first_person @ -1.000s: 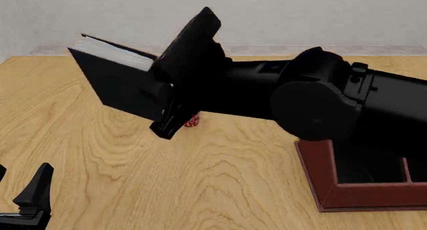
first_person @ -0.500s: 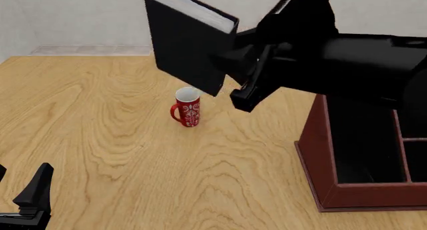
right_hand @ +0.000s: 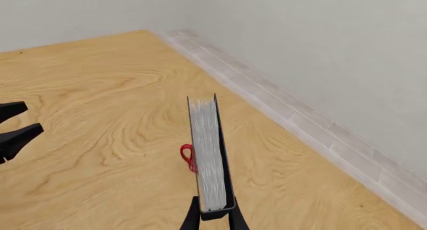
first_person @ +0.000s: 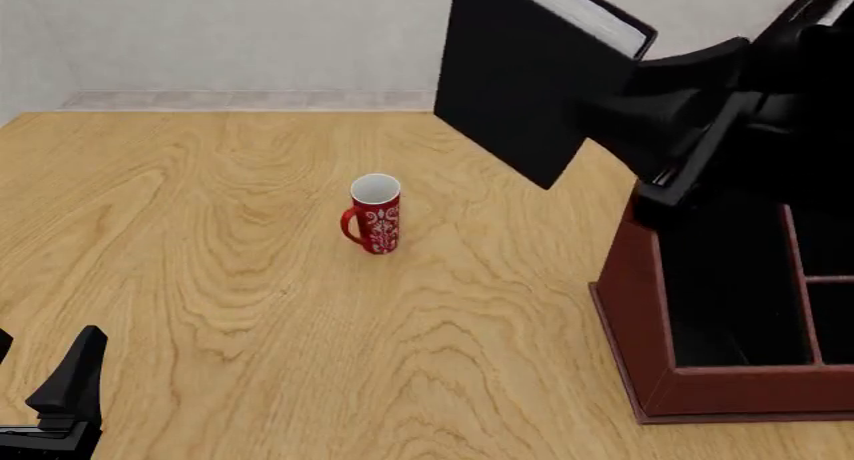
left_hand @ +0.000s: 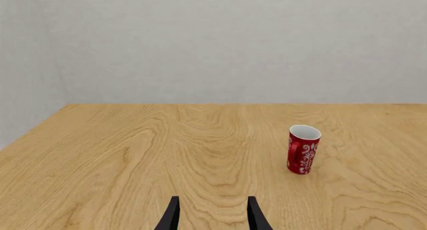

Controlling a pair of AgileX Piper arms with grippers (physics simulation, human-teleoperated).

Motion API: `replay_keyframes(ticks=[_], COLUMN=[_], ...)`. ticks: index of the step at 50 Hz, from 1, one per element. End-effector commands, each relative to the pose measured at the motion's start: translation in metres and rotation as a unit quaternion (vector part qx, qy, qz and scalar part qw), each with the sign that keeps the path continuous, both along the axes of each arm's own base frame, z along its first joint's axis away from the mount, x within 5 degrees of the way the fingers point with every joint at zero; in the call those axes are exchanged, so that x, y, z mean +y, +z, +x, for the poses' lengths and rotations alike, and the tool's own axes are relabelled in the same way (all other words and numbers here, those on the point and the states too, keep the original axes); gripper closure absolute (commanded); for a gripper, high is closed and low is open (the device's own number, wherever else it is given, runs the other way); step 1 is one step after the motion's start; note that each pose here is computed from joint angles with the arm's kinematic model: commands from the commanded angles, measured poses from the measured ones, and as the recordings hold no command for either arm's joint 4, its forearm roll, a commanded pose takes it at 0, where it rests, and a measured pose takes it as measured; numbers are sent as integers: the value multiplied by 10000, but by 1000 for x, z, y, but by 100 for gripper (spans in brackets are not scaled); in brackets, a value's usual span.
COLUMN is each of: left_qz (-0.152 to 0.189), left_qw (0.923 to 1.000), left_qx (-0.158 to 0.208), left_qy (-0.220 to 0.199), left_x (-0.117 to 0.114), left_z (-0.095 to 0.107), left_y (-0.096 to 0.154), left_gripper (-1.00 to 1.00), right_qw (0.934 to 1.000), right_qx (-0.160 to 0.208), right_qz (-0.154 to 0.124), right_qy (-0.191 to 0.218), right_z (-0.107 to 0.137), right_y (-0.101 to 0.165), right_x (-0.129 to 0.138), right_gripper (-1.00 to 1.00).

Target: Pick up the book and place it in the left compartment of the caddy.

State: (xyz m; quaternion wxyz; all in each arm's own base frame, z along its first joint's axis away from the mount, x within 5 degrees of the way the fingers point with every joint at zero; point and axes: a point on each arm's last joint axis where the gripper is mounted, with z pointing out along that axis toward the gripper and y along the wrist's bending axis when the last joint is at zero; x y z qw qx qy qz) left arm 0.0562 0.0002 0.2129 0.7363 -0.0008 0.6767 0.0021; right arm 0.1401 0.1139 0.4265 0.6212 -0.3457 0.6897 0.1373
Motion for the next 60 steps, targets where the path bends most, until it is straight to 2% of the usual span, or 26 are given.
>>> replay_keyframes(ticks=[1, 9, 16, 26, 27, 35, 48, 60], left_qz=[4, 5, 4, 5, 5, 4, 5, 4], left_qw=[10000, 10000, 10000, 10000, 10000, 10000, 10000, 10000], left_qx=[-13, -14, -14, -12, -12, -13, -13, -13], left_qy=[-18, -17, -18, -17, -17, -17, -18, -18], left_x=[0, 0, 0, 0, 0, 0, 0, 0], left_z=[0, 0, 0, 0, 0, 0, 0, 0], left_y=[0, 0, 0, 0, 0, 0, 0, 0], left_gripper=[-100, -100, -100, -100, -100, -100, -100, -100], right_qw=[9986, 9958, 9941, 9894, 9874, 9850, 9764, 9677], right_qx=[-53, -137, -201, -283, -324, -300, -359, -322], right_qz=[305, 406, 463, 533, 575, 592, 686, 790], right_qy=[-434, -813, -963, -1318, -1441, -1592, -2014, -2373], right_z=[-22, -42, -58, -75, -80, -87, -93, -99], right_y=[2, 3, 2, 5, 6, 0, -4, -19], right_x=[-33, -57, -69, -84, -88, -93, -100, -105], right_gripper=[100, 100, 100, 100, 100, 100, 100, 100])
